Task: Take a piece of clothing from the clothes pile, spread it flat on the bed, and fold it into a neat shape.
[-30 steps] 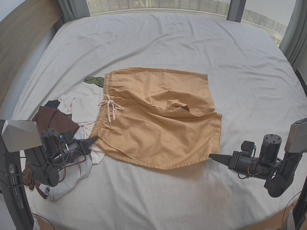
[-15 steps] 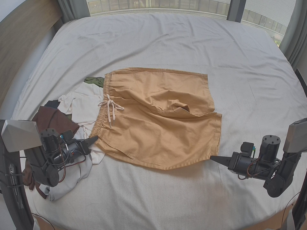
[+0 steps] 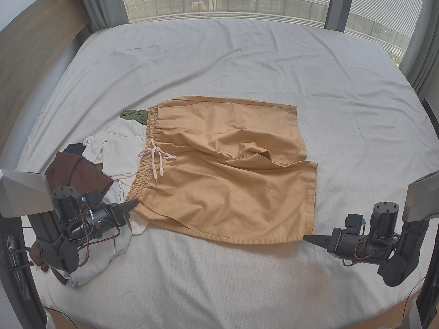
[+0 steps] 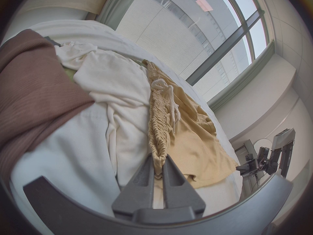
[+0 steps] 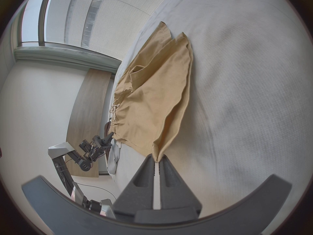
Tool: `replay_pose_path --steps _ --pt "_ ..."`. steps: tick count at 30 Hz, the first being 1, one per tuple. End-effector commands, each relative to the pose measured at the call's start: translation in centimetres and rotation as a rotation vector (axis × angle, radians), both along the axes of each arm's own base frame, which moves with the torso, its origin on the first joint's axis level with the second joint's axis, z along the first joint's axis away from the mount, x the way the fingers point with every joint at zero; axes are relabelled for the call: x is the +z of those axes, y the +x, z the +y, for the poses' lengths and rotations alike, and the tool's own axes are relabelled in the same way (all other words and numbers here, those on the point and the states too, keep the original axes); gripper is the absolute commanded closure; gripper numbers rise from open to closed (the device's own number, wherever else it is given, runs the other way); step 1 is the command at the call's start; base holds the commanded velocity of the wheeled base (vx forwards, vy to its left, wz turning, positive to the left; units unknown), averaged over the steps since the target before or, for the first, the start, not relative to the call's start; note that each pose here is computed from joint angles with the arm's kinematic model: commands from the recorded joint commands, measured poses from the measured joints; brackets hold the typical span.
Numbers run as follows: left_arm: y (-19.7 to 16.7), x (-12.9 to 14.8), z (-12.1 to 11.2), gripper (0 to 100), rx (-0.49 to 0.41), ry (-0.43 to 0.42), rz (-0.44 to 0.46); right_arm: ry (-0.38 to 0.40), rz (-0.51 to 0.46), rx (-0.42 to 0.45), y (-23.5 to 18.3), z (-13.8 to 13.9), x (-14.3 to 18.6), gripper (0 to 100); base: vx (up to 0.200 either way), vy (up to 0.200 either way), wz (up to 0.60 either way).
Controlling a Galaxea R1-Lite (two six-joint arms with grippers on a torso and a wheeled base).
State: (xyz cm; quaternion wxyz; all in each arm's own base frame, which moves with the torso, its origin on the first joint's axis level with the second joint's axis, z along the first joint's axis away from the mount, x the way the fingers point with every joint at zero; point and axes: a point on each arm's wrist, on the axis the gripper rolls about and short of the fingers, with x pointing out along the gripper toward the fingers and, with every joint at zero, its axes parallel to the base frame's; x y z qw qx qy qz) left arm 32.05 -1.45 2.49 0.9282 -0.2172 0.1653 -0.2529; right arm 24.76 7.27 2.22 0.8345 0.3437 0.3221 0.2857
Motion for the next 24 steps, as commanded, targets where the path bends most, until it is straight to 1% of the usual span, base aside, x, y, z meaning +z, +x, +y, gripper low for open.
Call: replay_pose_path --steps 1,6,10,13,18,22,24 --pt "-2.2 0.6 -0.4 100 -0.021 -0.002 0.038 -0.033 0.041 -0.008 -0.7 -0.6 -1.0 100 0.0 0.0 0.0" --pt "-3.2 -0.1 -1.1 100 -0.064 -0.007 0.09 -0.065 0.077 -0.001 -1.5 -1.0 -1.7 100 0.0 0.0 0.0" --pt "-3.6 -0.7 -1.2 100 -0.067 -0.003 0.12 -0.098 0.103 0.014 -2.3 -1.2 -2.3 100 0.0 0.0 0.0" --pt "-4.1 -1.0 -1.1 100 -0.068 -0.003 0.141 -0.126 0.102 0.023 -2.6 -1.5 -2.6 100 0.0 0.0 0.0" --pt "-4.9 -1.3 -1.0 100 -0.07 0.001 0.173 -0.13 0.107 0.011 -2.7 -1.8 -2.7 100 0.0 0.0 0.0" --pt "-5.6 -1.6 -0.9 100 -0.095 0.002 0.195 -0.139 0.126 0.013 -3.3 -2.0 -2.8 100 0.0 0.0 0.0" --pt "-6.3 -1.9 -0.9 100 -0.107 0.025 0.209 -0.164 0.132 0.029 -3.7 -2.1 -3.2 100 0.0 0.0 0.0"
